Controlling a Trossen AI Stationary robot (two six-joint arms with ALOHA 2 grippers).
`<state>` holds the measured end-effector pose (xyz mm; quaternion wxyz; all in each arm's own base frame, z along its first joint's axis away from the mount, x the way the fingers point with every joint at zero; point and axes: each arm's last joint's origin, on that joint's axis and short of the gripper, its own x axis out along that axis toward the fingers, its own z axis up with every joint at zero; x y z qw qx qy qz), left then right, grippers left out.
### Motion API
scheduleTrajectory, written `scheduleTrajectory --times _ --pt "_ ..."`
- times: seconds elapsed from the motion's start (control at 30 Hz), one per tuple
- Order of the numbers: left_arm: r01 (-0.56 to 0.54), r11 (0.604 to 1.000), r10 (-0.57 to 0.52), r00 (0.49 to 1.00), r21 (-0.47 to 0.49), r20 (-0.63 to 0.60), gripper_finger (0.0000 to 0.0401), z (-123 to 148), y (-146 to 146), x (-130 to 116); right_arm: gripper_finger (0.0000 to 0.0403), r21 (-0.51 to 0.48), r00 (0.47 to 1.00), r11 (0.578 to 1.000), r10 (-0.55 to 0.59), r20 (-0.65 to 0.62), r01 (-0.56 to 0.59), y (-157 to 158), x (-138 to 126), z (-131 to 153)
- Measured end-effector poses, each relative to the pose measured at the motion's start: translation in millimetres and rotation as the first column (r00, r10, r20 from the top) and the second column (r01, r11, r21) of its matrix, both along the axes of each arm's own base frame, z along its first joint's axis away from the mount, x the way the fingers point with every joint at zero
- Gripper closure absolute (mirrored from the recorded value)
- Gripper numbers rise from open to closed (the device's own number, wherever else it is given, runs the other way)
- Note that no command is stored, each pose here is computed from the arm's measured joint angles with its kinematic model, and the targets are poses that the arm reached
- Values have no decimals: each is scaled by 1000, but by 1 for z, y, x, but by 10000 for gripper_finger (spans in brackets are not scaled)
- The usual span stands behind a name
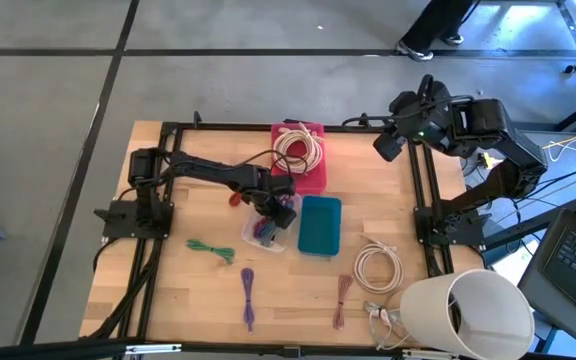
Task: Pick & Place USB Port
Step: Put the black and violet charger cable into the transparent bin, then put the red charger cable into the blue bin
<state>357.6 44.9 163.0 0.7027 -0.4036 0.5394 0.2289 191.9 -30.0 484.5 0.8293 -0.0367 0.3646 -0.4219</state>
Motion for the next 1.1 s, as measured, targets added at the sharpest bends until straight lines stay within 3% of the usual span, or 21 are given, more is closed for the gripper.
scheduleTrajectory --times 0.4,0.5,0.6,0.77,0.83,0.97,1.1 --pt "73 992 -69 997 -100 46 257 6 -2 -1 188 0 1000 1000 1 0 -1 0 0 0" --pt "92 984 -77 992 -154 98 232 18 0 -3 188 0 1000 1000 1 0 -1 0 0 0" --pt "82 986 -58 985 -148 163 217 39 4 -8 188 1 1000 1000 1 0 -1 0 0 0" --pt "39 997 -21 971 -71 239 213 80 13 -30 188 5 1000 1000 3 0 -3 0 0 0" --pt "0 1000 -1 973 4 229 215 98 16 -46 188 22 1000 1000 14 4 -15 1 0 0" --pt "-50 974 32 996 222 84 216 118 23 -84 188 28 1000 1000 10 19 -11 1 -3 1" --pt "-31 952 55 996 304 -72 216 118 39 -106 188 27 1000 1000 -1 30 1 1 -4 2"
